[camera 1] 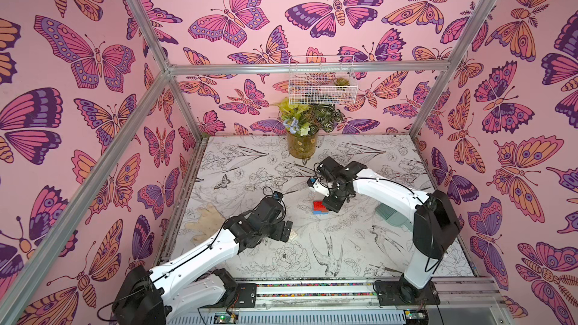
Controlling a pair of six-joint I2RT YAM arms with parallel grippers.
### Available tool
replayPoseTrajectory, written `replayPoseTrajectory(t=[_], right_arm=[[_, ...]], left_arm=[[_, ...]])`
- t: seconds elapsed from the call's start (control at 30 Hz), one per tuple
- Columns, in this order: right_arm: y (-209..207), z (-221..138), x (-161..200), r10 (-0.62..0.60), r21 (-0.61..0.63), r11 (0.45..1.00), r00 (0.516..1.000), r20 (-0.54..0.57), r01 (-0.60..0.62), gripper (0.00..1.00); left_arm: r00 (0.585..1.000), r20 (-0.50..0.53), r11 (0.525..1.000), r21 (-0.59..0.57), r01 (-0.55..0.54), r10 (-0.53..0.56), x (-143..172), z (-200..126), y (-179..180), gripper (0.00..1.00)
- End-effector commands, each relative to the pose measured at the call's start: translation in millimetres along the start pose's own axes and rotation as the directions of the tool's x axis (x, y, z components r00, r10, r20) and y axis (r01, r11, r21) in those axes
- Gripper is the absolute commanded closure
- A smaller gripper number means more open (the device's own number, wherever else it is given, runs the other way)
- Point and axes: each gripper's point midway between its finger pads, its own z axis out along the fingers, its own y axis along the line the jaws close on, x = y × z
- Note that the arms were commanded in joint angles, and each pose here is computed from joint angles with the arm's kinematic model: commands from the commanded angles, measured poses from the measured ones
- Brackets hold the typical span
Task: Assemble the number 5 with lego
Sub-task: Assemble the lego brick with the lego brick, then pick up the lego brick from the center of the board.
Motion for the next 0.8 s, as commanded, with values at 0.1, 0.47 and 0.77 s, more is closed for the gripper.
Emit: replayPoseTrajectory(t=[0.1,0.47,0.77], right_arm=[[-5.3,-15.5,-1.7,0.116,0.035,0.992,0.987,0.110,-0.120,0.48],[-34.5,-54.4,6.2,0.451,0.014,0.873,0.816,0.363,-0.488,0.47],[-35.1,-52.6,20.7,0.516,-0.018,0.837,0.777,0.360,-0.547,0.47]], left_arm=[[0.999,-0.044,1.000,-0.026,-0.014,0.013,6.1,1.3,-3.3,0.00],[0.991,-0.130,0.999,-0.028,-0.037,0.033,18.2,14.9,-16.0,0.01],[0.968,-0.239,0.996,-0.017,-0.088,0.082,24.9,39.5,-30.5,0.15]])
